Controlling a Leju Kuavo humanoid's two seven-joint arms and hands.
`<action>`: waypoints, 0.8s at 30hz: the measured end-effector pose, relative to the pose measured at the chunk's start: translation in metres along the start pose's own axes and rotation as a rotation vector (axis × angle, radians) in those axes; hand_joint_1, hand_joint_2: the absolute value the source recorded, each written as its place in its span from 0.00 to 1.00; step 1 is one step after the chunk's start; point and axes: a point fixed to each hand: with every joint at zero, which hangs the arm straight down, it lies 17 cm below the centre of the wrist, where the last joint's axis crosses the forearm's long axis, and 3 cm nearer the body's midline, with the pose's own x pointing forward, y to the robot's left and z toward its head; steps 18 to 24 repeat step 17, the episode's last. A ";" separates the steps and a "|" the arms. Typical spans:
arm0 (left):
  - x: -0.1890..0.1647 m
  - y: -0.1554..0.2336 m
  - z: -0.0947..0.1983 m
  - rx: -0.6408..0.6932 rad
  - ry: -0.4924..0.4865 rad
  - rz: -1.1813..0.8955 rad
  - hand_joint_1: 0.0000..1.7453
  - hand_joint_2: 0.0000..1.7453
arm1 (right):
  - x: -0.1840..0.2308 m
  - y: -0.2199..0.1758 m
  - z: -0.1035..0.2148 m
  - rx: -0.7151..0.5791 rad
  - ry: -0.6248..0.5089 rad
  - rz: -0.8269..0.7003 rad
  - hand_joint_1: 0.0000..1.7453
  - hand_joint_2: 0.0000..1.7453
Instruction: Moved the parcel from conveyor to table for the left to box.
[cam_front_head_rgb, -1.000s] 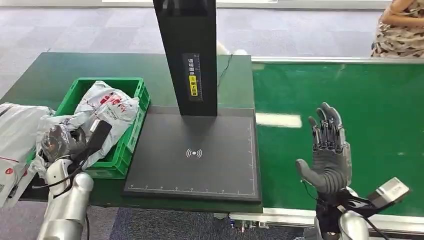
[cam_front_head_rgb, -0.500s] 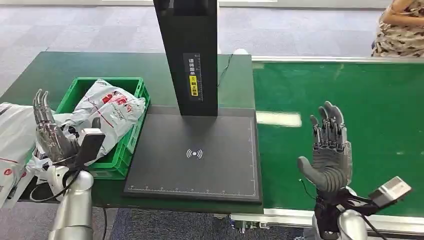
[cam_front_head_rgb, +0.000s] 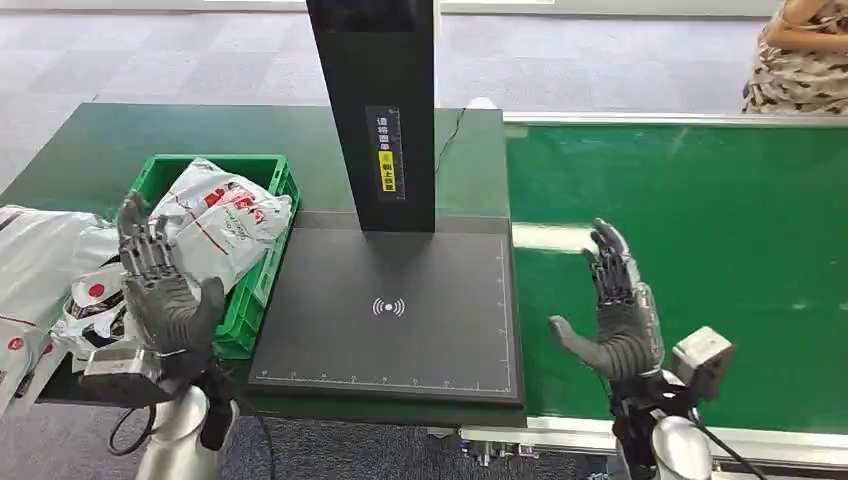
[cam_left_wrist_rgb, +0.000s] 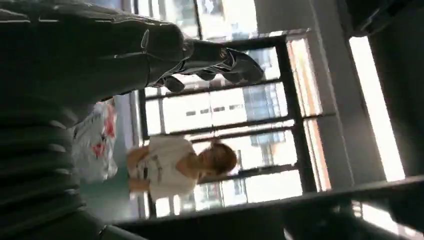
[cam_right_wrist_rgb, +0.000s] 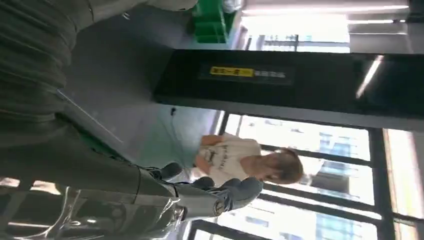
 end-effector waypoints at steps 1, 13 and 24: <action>0.000 -0.017 0.005 -0.064 0.027 0.083 0.00 1.00 | -0.011 0.003 0.003 0.012 0.040 0.003 0.00 1.00; -0.021 -0.122 0.077 -0.445 0.283 0.386 0.00 1.00 | -0.063 0.053 0.024 0.162 0.163 -0.084 0.00 1.00; -0.030 -0.134 0.094 -0.490 0.344 0.397 0.00 1.00 | -0.061 0.059 0.025 0.177 0.144 -0.079 0.00 1.00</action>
